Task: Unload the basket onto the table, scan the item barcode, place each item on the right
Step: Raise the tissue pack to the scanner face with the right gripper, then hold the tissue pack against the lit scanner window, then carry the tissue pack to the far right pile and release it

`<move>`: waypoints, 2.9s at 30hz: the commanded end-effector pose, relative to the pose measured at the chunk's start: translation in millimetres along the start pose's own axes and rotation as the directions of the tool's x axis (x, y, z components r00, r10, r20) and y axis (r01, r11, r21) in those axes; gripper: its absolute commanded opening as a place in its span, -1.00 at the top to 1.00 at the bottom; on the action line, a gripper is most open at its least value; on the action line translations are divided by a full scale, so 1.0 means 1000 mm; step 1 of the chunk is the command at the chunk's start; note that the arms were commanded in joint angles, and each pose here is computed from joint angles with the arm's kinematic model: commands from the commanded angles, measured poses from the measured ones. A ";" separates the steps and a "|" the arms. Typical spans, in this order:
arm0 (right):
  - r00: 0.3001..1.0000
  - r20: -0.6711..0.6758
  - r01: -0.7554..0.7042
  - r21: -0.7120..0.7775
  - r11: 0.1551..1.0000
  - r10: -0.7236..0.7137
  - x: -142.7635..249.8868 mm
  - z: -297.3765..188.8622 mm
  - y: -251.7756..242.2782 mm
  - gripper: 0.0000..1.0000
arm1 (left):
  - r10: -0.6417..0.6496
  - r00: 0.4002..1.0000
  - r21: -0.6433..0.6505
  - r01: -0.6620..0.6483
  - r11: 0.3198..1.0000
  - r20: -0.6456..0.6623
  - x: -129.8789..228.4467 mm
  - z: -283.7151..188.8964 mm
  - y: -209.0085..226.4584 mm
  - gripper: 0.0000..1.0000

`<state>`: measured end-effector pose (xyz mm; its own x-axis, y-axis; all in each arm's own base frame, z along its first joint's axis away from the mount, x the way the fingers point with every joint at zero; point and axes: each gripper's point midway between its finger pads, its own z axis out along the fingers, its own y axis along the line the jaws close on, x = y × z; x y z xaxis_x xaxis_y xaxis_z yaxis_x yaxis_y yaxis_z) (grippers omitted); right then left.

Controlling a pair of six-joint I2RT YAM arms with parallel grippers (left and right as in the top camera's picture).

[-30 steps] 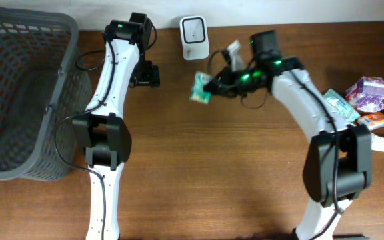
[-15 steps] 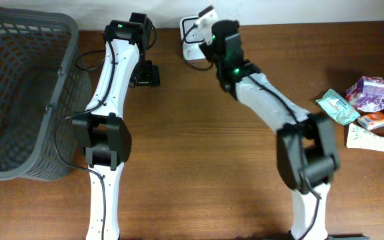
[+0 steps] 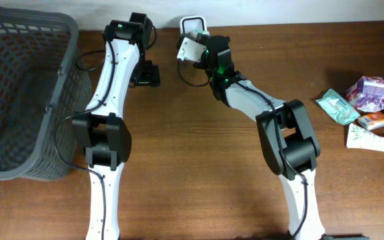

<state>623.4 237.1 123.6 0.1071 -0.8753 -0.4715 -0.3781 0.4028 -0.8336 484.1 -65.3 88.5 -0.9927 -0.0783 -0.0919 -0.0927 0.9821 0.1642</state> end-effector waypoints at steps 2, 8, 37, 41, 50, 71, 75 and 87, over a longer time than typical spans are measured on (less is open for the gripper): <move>1.000 0.009 0.010 0.029 1.000 -0.010 0.002 0.005 -0.002 0.92 | -0.017 1.000 -0.004 0.017 1.000 0.010 -0.001 -0.005 0.005 -0.98; 0.987 -0.048 0.159 0.108 0.981 -0.154 0.026 0.005 -0.032 0.92 | -0.017 1.000 -0.004 0.017 1.000 0.010 -0.001 -0.005 0.005 -0.98; 0.940 -0.022 -0.341 -0.015 0.940 0.341 0.013 0.011 -0.040 0.92 | -0.017 1.000 -0.004 0.017 1.000 0.010 -0.001 -0.005 0.005 -0.98; 0.878 0.056 -0.474 0.248 0.845 0.476 0.008 -0.003 -0.114 0.92 | -0.017 1.000 -0.004 0.017 1.000 0.010 -0.001 -0.005 0.005 -0.98; 0.837 -0.043 -0.547 -0.062 0.835 0.545 0.002 0.001 -0.066 0.92 | -0.017 1.000 -0.004 0.017 1.000 0.010 -0.001 -0.005 0.005 -0.98; 0.815 -0.034 -0.553 0.251 0.795 0.578 0.004 -0.044 -0.169 0.92 | -0.016 1.000 -0.004 0.016 1.000 0.010 -0.001 -0.005 0.004 -0.98; 0.541 -0.093 -0.744 0.409 0.528 0.836 0.081 -0.122 -0.236 0.92 | -0.016 1.000 -0.004 0.016 1.000 0.010 -0.001 -0.005 0.004 -0.98; -0.355 -0.567 -0.581 0.757 0.300 0.743 0.324 -0.353 -0.135 0.92 | -0.015 1.000 -0.004 0.015 1.000 0.010 -0.001 -0.005 0.004 -0.98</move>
<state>397.1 -183.3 185.7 -0.8663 0.3955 -0.3050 0.4680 0.8561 -0.2191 484.1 -65.2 88.5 -0.9927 -0.0783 -0.0915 -0.0926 0.9821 0.1643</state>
